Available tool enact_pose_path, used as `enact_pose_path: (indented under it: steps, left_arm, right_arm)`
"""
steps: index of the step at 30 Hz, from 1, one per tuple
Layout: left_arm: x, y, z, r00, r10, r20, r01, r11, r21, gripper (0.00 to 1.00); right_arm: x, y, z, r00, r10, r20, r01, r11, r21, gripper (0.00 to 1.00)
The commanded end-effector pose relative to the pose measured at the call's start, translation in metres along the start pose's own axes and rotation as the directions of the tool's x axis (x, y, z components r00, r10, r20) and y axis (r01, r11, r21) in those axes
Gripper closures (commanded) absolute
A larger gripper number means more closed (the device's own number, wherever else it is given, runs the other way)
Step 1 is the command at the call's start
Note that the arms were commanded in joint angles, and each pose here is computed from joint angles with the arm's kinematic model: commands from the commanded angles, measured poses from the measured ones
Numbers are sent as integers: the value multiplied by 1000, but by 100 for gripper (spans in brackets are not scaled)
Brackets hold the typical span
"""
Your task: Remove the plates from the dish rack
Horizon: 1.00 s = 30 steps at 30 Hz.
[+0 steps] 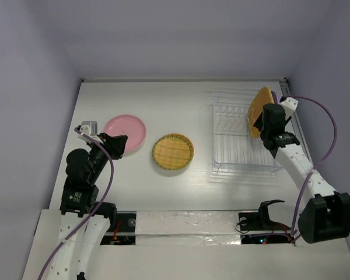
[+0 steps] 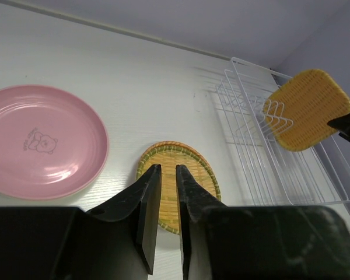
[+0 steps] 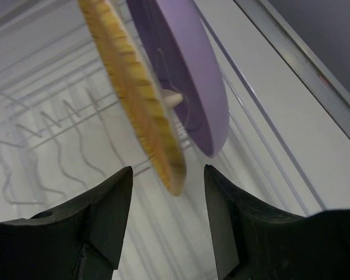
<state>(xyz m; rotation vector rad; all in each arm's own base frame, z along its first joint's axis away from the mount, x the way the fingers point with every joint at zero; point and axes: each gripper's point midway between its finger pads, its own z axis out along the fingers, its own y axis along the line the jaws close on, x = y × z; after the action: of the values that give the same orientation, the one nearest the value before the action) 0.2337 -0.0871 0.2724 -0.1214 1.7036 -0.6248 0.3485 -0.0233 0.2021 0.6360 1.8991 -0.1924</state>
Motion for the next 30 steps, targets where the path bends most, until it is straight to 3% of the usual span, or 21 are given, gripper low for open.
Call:
enact_pose_path:
  steps: [1, 5, 10, 11, 12, 15, 18, 23, 30]
  left_arm:
    - [-15, -11, 0, 999, 21, 49, -23, 999, 39, 86]
    - [-15, -11, 0, 999, 21, 48, -22, 999, 39, 85]
    - [-15, -10, 0, 999, 20, 46, -22, 999, 36, 84]
    - [-15, -10, 0, 999, 19, 48, -21, 999, 37, 84]
    - [-15, -10, 0, 999, 21, 48, -22, 999, 39, 84]
    - [-16, -11, 0, 999, 21, 48, -22, 999, 39, 84]
    - [-15, -11, 0, 999, 19, 46, -21, 999, 43, 83]
    - [-15, -11, 0, 999, 20, 48, -22, 999, 44, 83]
    - [-15, -12, 0, 999, 19, 46, -22, 999, 46, 82]
  right_arm:
    - [-14, 4, 21, 1000, 13, 10, -13, 1000, 3, 42]
    - [-13, 6, 35, 1000, 0, 4, 0, 1000, 21, 44]
    - [-8, 11, 48, 1000, -7, 10, 6, 1000, 20, 56]
    - [-7, 11, 49, 1000, -9, 9, 9, 1000, 20, 59]
    - [-6, 11, 50, 1000, -13, 8, 13, 1000, 21, 71]
    - [-10, 10, 46, 1000, -14, 22, 14, 1000, 15, 88]
    - [-19, 9, 36, 999, -32, 36, 32, 999, -3, 95]
    - [-34, 4, 18, 997, -45, 70, 46, 999, -23, 100]
    - [-69, 5, -13, 988, -19, 152, 29, 997, -68, 100]
